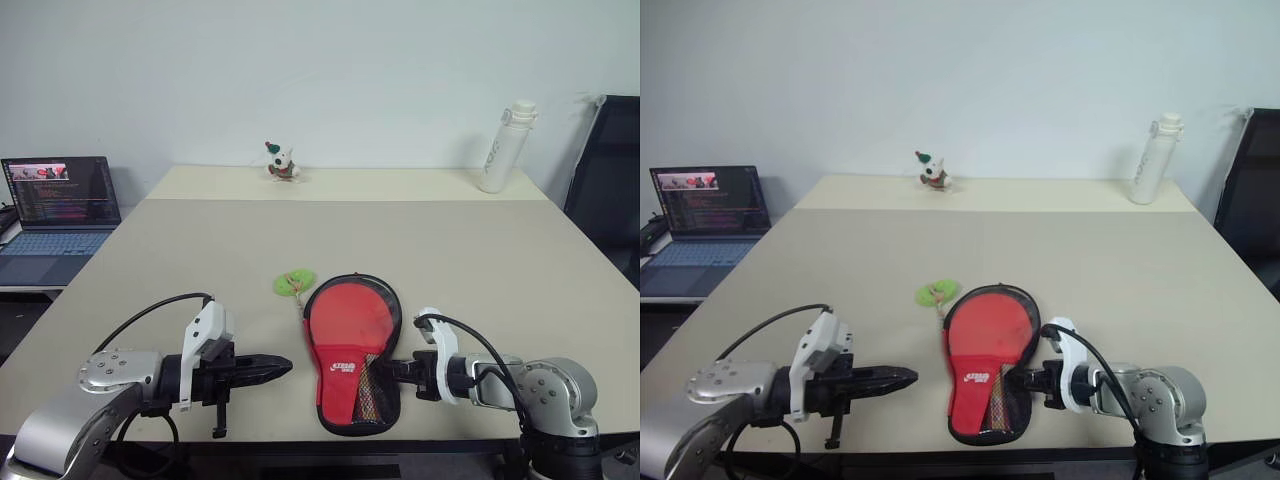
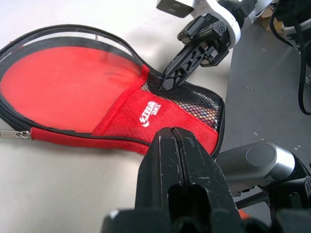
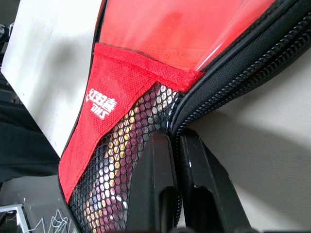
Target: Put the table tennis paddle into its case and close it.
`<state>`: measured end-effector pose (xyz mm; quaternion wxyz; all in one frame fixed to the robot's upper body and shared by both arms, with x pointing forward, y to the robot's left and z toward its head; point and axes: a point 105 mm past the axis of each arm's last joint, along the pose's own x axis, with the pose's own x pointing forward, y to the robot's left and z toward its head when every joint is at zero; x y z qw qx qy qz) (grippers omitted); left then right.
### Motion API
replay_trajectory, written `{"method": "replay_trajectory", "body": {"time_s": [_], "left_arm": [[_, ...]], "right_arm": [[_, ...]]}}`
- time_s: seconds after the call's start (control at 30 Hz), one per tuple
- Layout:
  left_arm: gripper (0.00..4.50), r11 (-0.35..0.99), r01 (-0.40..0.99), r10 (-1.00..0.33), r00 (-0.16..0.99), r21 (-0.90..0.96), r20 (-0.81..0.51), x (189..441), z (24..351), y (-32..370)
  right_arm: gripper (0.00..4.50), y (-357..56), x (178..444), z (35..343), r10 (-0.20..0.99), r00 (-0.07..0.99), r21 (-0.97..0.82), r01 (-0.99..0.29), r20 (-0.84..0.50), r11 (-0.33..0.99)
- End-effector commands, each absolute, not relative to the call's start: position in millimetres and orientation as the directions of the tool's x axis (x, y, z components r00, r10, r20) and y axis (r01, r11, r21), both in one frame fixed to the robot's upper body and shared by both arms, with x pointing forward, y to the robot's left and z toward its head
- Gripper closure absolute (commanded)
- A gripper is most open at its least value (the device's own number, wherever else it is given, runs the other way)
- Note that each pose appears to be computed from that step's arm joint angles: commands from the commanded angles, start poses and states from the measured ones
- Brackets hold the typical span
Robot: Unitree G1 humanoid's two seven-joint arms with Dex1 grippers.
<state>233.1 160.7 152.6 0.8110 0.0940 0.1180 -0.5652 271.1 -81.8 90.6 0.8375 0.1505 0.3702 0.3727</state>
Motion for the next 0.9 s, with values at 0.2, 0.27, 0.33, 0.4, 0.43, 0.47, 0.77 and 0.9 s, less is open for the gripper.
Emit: {"method": "replay_trajectory", "body": {"time_s": [0.2, 0.27, 0.33, 0.4, 0.43, 0.47, 0.77, 0.9], "left_arm": [[4.5, 0.329, 0.943, -0.898, 0.328, 0.05, -0.292, 231.4, 157.8, 156.7], [4.5, 0.33, 0.943, -0.898, 0.33, 0.05, -0.291, 231.2, 157.4, 156.4], [4.5, 0.332, 0.942, -0.897, 0.333, 0.052, -0.291, 231.3, 156.9, 156.1], [4.5, 0.334, 0.941, -0.897, 0.334, 0.052, -0.289, 231.3, 156.6, 155.5], [4.5, 0.333, 0.941, -0.897, 0.333, 0.052, -0.289, 230.8, 156.3, 155.2], [4.5, 0.331, 0.942, -0.898, 0.331, 0.052, -0.289, 230.0, 155.8, 155.0], [4.5, 0.377, 0.926, -0.888, 0.372, 0.038, -0.268, 235.6, 153.8, 156.5], [4.5, 0.474, 0.88, -0.85, 0.468, 0.036, -0.244, 253.8, 155.3, 163.9]], "right_arm": [[4.24, -78.8, 268.3, 94.4, 0.74, 0.445, 0.533, -0.514, -0.505, 0.672], [3.69, -80.5, 267.7, 95.9, 0.739, 0.45, 0.531, -0.514, -0.502, 0.674], [3.08, -83.1, 267.3, 97.5, 0.733, 0.462, 0.526, -0.51, -0.5, 0.68], [2.38, -86.2, 266.7, 99.9, 0.728, 0.473, 0.518, -0.512, -0.497, 0.686], [2.09, -88.3, 265.1, 102.4, 0.725, 0.471, 0.493, -0.532, -0.503, 0.688], [1.72, -89.6, 262.3, 105.6, 0.723, 0.46, 0.456, -0.567, -0.516, 0.686], [0.02, -96.1, 264.4, 155.4, 0.796, 0.43, 0.251, -0.789, -0.426, 0.56], [0.02, -76.7, 285.1, 183.5, 0.851, 0.435, 0.199, -0.843, -0.293, 0.5]]}}
